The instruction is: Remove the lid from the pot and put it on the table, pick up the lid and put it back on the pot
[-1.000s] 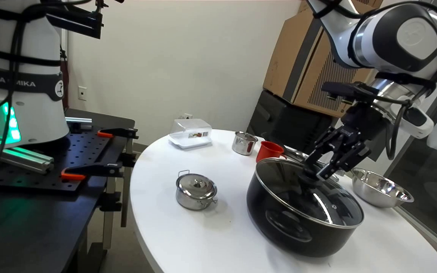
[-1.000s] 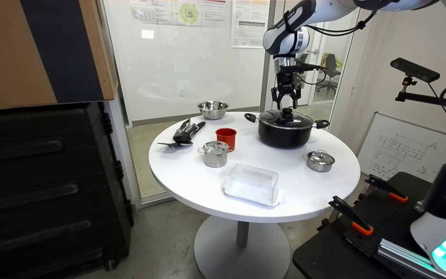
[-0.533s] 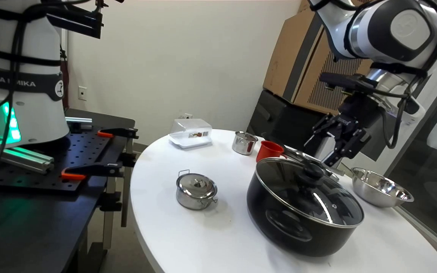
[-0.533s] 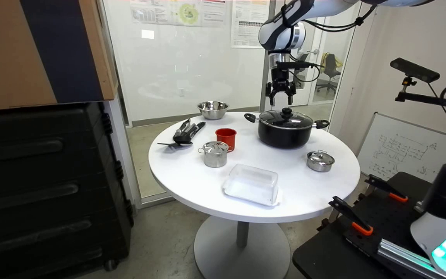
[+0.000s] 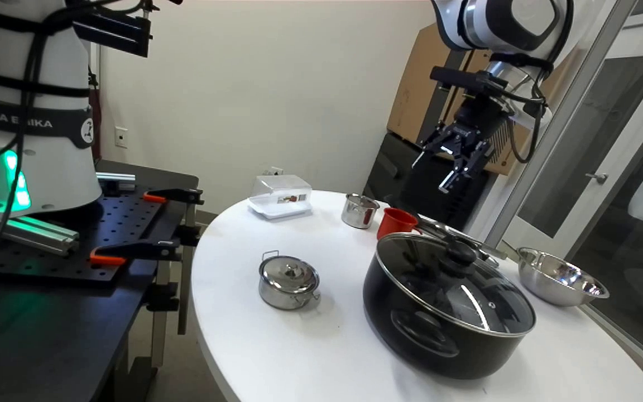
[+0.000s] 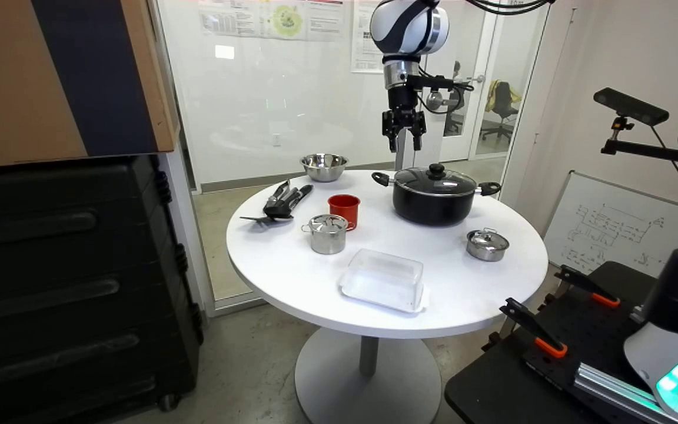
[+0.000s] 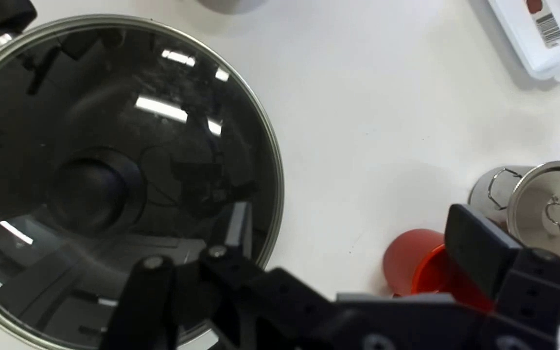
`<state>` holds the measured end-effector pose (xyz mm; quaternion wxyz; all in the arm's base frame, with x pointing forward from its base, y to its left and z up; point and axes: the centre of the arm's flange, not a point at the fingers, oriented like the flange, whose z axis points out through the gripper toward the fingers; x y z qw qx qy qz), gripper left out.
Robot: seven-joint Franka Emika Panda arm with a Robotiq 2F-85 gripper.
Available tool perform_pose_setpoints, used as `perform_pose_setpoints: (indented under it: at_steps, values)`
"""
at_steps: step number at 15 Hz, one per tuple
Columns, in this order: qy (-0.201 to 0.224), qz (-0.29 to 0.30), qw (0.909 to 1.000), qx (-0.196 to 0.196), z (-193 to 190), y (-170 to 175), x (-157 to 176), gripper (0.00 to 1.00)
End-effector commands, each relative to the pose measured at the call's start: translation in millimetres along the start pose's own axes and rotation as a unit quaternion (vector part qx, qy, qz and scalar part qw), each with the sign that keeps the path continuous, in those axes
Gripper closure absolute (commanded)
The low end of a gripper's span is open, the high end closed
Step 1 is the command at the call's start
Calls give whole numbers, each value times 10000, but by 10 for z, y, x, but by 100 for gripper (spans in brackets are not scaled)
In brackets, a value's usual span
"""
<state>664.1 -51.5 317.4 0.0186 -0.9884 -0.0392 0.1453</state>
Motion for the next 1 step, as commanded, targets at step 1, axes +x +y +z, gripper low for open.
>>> perform_pose_setpoints:
  at_steps: [1]
  values:
    - [1,-2,10000,5,10,29,-14,0]
